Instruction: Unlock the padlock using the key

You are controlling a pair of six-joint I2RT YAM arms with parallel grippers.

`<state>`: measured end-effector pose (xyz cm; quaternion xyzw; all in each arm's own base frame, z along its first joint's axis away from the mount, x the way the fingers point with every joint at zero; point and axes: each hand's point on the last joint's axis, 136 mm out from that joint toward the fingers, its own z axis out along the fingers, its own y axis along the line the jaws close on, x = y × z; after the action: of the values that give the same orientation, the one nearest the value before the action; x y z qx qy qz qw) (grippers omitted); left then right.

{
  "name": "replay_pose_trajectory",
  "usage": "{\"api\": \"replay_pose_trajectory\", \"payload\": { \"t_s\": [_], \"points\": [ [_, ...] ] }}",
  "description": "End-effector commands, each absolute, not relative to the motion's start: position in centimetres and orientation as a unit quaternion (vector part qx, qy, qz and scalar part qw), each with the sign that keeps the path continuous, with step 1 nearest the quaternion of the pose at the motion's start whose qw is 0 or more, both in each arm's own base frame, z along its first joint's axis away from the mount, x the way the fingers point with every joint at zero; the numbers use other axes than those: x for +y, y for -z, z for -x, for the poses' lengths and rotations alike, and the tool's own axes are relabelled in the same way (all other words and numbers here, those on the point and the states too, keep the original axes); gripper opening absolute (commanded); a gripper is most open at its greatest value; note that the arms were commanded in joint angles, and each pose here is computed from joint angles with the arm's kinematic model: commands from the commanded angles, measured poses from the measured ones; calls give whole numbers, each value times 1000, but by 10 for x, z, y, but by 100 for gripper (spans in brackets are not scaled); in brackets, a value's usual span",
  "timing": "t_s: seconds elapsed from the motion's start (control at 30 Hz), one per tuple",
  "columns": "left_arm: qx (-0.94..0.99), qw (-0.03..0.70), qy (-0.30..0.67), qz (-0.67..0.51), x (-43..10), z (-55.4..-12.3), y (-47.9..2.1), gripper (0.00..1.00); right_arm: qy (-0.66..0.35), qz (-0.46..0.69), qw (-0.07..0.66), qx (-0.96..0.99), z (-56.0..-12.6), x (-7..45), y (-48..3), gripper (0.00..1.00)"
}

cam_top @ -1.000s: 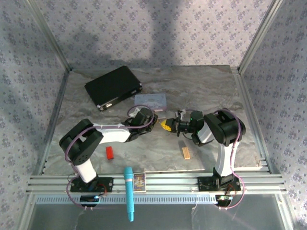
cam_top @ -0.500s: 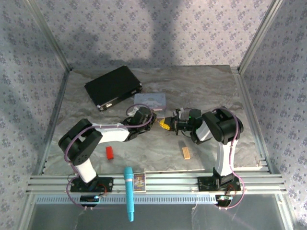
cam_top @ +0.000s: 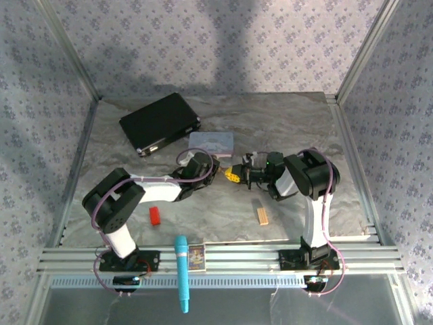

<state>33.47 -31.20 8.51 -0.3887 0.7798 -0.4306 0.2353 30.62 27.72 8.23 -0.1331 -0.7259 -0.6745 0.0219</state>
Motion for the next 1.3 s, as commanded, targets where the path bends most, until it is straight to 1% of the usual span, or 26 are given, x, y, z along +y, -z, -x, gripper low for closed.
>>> {"api": "replay_pose_trajectory", "payload": {
  "t_s": [0.0,0.27,0.4,0.6,0.63,0.7,0.73,0.8,0.87,0.97,1.07,1.13,1.2,1.27],
  "points": [
    [750,191,557,301,-366,-308,-155,0,680,163,-13,-715,-329,285,-90,0],
    [739,195,574,294,-367,-308,-163,0,693,163,3,-702,-343,294,-103,0],
    [740,187,578,288,-372,-307,-166,0,699,157,-1,-698,-348,298,-111,0],
    [752,183,564,289,-368,-304,-162,0,674,156,-21,-722,-347,296,-97,0],
    [755,185,558,289,-367,-304,-160,0,667,151,-24,-729,-344,297,-95,5],
    [762,187,546,293,-363,-305,-155,0,657,147,-34,-739,-340,296,-92,25],
    [762,191,543,296,-360,-306,-153,0,653,144,-36,-743,-337,296,-91,33],
    [764,199,532,307,-351,-309,-147,0,646,143,-42,-749,-333,292,-90,40],
    [770,208,514,317,-341,-312,-140,0,636,145,-45,-756,-328,287,-86,42],
    [770,227,497,329,-326,-317,-136,0,613,139,-51,-776,-320,278,-80,42],
    [775,243,476,337,-315,-318,-132,0,584,128,-53,-800,-309,271,-76,38],
    [777,246,468,341,-311,-318,-129,0,570,119,-60,-811,-304,267,-78,30],
    [775,248,469,343,-309,-318,-128,0,555,111,-63,-822,-301,264,-79,19],
    [775,247,470,343,-310,-318,-128,0,544,104,-64,-830,-300,265,-78,10]
  ]
}}
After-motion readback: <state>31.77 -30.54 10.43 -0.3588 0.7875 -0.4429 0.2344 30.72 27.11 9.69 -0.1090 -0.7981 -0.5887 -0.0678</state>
